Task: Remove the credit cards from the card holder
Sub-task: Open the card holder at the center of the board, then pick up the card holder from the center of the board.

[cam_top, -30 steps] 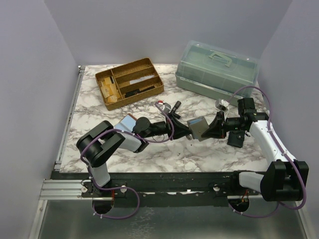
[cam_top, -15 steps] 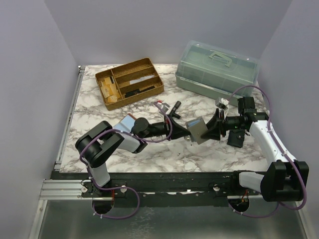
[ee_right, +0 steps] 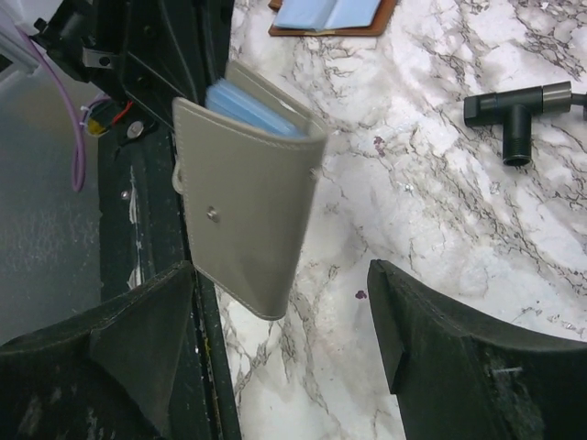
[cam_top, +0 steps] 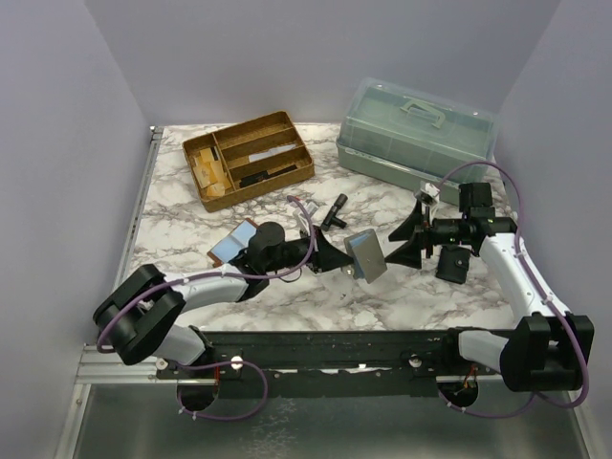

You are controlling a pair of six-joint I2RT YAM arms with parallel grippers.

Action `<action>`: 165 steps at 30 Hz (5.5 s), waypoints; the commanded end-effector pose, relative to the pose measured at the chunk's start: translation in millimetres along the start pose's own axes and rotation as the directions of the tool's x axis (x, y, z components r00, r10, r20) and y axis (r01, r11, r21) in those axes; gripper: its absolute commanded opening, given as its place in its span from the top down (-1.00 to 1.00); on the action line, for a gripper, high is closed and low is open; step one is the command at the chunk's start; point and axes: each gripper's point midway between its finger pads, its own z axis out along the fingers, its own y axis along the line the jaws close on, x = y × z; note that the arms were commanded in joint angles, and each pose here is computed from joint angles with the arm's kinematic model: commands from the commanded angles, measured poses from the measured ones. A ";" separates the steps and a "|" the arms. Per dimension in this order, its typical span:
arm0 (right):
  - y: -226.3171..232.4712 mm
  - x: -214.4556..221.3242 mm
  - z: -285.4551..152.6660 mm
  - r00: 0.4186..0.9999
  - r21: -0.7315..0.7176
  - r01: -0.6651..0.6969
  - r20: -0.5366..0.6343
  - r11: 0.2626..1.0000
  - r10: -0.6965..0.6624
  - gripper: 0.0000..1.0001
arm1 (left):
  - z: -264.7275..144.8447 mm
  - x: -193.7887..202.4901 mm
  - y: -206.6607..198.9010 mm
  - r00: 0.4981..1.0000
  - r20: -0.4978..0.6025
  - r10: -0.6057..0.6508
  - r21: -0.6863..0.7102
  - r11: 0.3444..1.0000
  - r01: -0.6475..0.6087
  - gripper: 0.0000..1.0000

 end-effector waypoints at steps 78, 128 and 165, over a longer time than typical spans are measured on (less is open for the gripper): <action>-13.0 93.8 105.9 0.872 0.017 -0.263 -0.423 0.965 0.245 0.07 | -82.2 100.7 120.1 0.943 -0.012 -0.333 -0.730 0.648 0.219 0.80; 38.0 129.4 161.5 0.810 -0.095 -0.166 -0.580 0.982 0.081 0.28 | -107.1 12.4 19.1 0.894 0.315 -0.318 -0.306 0.858 0.413 -0.29; -11.2 133.5 156.9 0.769 0.154 -0.298 -0.546 0.942 0.333 0.99 | -51.3 79.1 99.4 0.895 0.232 -0.381 -0.457 0.769 0.446 0.67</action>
